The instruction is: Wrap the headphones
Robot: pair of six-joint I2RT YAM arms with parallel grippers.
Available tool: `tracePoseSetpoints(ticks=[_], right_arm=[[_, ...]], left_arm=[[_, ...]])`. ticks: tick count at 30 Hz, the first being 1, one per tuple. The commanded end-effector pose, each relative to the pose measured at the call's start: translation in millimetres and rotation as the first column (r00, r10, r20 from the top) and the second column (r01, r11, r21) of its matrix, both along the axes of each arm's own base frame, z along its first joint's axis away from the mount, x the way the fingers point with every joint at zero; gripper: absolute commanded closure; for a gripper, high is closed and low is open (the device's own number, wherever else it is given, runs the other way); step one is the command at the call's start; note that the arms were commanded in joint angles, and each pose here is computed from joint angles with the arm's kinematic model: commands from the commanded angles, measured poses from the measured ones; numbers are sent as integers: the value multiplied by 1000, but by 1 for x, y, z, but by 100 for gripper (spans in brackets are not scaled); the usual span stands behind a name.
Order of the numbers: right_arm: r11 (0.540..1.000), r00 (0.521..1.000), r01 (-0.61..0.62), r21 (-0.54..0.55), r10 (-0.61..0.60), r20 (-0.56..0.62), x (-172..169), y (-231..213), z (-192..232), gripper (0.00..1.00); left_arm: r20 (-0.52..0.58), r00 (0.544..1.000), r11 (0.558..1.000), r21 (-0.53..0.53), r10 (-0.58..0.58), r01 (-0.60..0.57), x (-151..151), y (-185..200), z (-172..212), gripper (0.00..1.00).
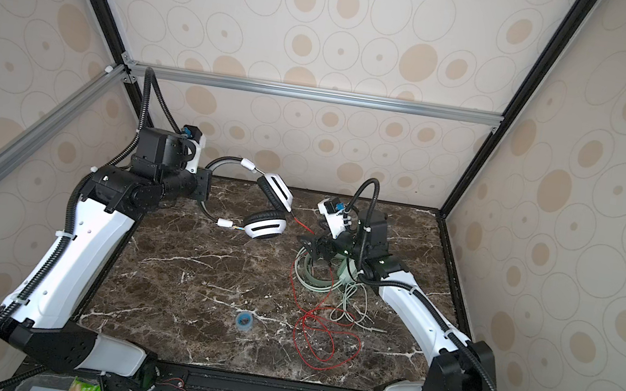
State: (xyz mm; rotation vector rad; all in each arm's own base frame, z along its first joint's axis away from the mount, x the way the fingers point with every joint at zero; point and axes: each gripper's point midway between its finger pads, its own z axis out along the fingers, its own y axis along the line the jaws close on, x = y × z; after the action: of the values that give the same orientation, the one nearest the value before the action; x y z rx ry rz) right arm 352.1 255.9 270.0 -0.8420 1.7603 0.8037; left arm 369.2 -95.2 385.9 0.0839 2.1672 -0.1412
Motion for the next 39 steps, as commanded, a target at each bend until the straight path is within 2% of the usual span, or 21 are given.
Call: tracePoseSetpoints(ticks=[1,12,17,23,33,36,39], right_arm=[[998,999,-27,54,24,44,5,7,10,15],[986,1000,6,165,-7,6,28,6,11,15],[978,999,33,207,-24,-47,32,6,1,23],[959,993,79,272,-50,-109,39,6,-10,24],[935,980,137,326,-81,-180,44,4,-31,27],[935,980,141,325,-84,-183,42,2,-34,39],[933,977,152,327,-92,-194,42,1,-37,40]], left_arm=[[142,990,993,-118,5,12,-8,-5,58,100],[177,984,987,-163,15,14,-10,-6,86,100],[189,982,983,-184,21,15,-10,-7,94,100],[209,978,980,-200,24,19,-10,-8,103,100],[198,979,977,-213,47,-3,-6,-6,99,100],[201,978,975,-223,46,0,-4,-8,101,100],[198,979,974,-227,43,3,-1,-9,103,100]])
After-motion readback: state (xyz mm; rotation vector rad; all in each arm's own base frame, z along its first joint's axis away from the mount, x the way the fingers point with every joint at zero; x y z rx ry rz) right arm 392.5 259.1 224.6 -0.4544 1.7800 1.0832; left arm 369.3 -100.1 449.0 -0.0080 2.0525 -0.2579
